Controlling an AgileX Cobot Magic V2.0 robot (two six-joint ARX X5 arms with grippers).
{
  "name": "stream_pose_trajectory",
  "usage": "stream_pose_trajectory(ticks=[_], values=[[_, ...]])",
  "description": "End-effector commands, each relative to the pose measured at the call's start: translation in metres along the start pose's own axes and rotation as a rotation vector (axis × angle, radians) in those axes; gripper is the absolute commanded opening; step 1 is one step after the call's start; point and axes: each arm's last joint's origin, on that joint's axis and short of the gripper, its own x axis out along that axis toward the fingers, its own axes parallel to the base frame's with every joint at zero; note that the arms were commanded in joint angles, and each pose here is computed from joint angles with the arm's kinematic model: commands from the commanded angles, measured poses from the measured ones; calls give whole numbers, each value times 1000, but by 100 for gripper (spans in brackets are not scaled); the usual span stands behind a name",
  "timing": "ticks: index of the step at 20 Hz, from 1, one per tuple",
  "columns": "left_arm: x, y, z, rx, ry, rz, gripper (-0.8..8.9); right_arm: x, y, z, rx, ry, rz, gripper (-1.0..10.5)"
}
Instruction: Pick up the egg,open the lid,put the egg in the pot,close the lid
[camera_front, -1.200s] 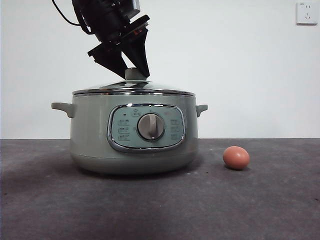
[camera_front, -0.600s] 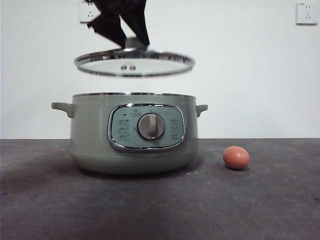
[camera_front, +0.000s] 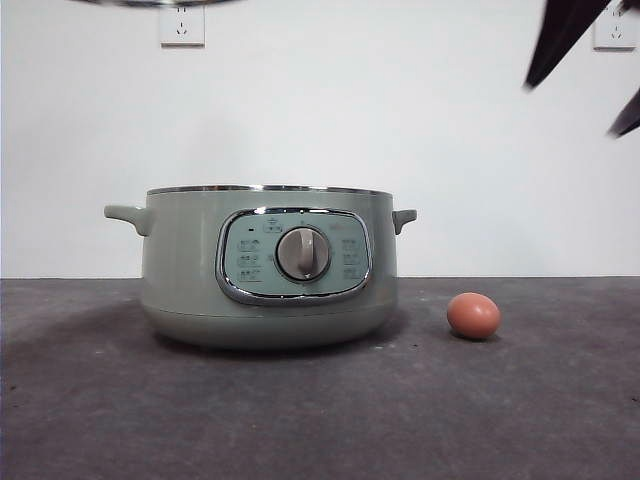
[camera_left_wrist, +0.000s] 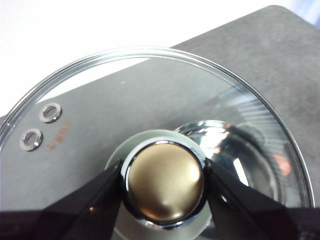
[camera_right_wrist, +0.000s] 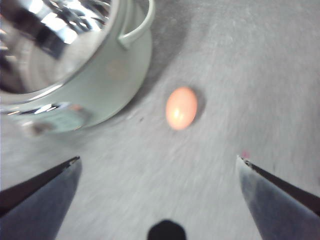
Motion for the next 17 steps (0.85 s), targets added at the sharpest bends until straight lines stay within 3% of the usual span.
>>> stream_pose_trajectory(ticks=[1,8,14,17], values=[[-23,7,-3,10,-23,35,-8,30,-1,9,-18,25,-11,623],[-58,4,-31,-19,-10,80,-8,120,-7,13,-64,116,-87,623],[-70,-12,-77,-29,43,69,-8,160,-19,8,-59,145,-110,622],[-81,-21,-103,-34,44,113,-8,174,-22,4,-55,161,-111,622]])
